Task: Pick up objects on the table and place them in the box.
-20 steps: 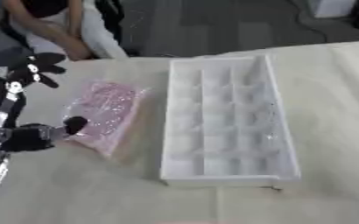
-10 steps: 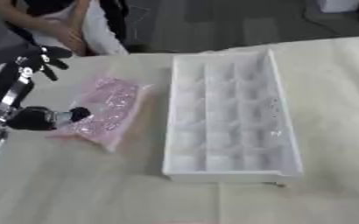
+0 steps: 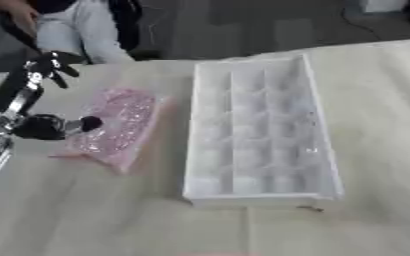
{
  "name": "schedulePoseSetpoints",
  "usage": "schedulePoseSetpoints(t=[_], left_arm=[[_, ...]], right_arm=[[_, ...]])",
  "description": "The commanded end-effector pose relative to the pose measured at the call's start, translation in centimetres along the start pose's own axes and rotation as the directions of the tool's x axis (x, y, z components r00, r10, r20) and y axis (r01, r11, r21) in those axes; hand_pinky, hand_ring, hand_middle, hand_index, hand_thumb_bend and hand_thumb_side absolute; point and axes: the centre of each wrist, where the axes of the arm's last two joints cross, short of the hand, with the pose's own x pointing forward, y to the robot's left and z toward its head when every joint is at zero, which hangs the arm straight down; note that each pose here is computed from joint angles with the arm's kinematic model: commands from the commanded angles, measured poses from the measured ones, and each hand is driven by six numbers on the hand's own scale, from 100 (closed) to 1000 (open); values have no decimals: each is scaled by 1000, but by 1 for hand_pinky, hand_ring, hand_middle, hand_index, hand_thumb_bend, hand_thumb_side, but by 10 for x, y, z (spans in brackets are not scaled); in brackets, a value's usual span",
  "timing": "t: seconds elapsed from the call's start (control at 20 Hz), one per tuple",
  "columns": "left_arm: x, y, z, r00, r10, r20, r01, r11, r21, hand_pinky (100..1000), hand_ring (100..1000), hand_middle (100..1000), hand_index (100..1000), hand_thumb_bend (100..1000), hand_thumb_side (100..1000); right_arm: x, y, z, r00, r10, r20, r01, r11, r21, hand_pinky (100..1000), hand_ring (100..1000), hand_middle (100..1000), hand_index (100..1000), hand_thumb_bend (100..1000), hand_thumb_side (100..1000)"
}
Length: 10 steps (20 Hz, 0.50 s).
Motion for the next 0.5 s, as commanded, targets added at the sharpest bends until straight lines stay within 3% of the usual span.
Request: schedulePoseSetpoints(t=[0.05, 0.5], left_arm=[[-1, 9, -8, 999, -32, 29, 32, 999, 3, 474, 666, 748, 843, 697, 687], [-1, -3, -17, 999, 27, 38, -29, 998, 49, 425, 614, 716, 817, 693, 681]], right_arm=[[5, -2, -8, 999, 1, 35, -1, 1000, 18, 834, 861, 895, 843, 338, 1000], [5, 2, -14, 998, -18, 59, 17, 1000, 19, 830, 858, 892, 833, 325, 1000]])
